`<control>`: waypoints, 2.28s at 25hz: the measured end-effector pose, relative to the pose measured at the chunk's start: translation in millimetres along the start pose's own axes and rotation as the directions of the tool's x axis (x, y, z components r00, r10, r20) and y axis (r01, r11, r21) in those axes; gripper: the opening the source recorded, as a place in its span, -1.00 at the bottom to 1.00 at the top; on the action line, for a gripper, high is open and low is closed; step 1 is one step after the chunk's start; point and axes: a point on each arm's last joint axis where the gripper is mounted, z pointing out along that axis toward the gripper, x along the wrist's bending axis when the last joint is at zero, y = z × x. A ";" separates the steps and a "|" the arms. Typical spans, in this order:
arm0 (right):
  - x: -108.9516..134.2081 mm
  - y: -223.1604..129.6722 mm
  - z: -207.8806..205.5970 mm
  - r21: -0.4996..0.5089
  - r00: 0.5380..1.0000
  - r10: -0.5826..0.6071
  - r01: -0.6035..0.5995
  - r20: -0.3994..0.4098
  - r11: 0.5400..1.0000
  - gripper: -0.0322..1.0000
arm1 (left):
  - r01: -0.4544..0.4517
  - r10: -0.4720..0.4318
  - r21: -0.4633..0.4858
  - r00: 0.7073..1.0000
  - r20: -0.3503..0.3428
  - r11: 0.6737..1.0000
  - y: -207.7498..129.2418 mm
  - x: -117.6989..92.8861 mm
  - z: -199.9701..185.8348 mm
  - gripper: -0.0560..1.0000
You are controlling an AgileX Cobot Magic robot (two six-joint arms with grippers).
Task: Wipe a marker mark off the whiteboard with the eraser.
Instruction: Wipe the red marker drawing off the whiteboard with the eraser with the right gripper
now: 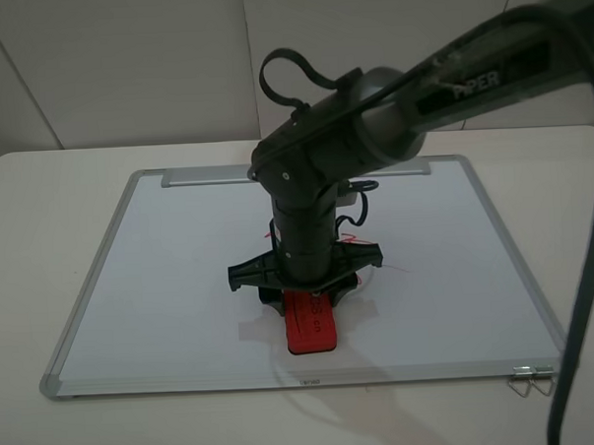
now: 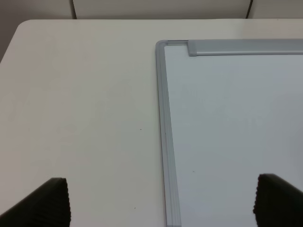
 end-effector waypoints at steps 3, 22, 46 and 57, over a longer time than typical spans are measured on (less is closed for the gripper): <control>0.0 0.0 0.0 0.000 1.000 0.000 0.000 0.000 1.000 0.03 | 0.000 0.000 0.000 1.000 0.000 1.000 0.0 0.0 0.0 0.57; 6.0 43.5 -62.5 -0.046 0.910 -0.413 0.414 0.017 0.909 0.03 | 0.000 0.000 0.000 1.000 0.000 1.000 0.0 0.0 0.0 0.57; 55.2 80.4 2.8 0.002 0.865 -0.502 0.502 -0.001 0.865 0.03 | 0.000 0.000 0.000 1.000 0.000 1.000 0.0 0.0 0.0 0.57; 48.9 87.6 8.4 0.008 0.875 -0.485 0.485 -0.007 0.875 0.03 | 0.000 0.000 0.000 1.000 0.000 1.000 0.0 0.0 0.0 0.57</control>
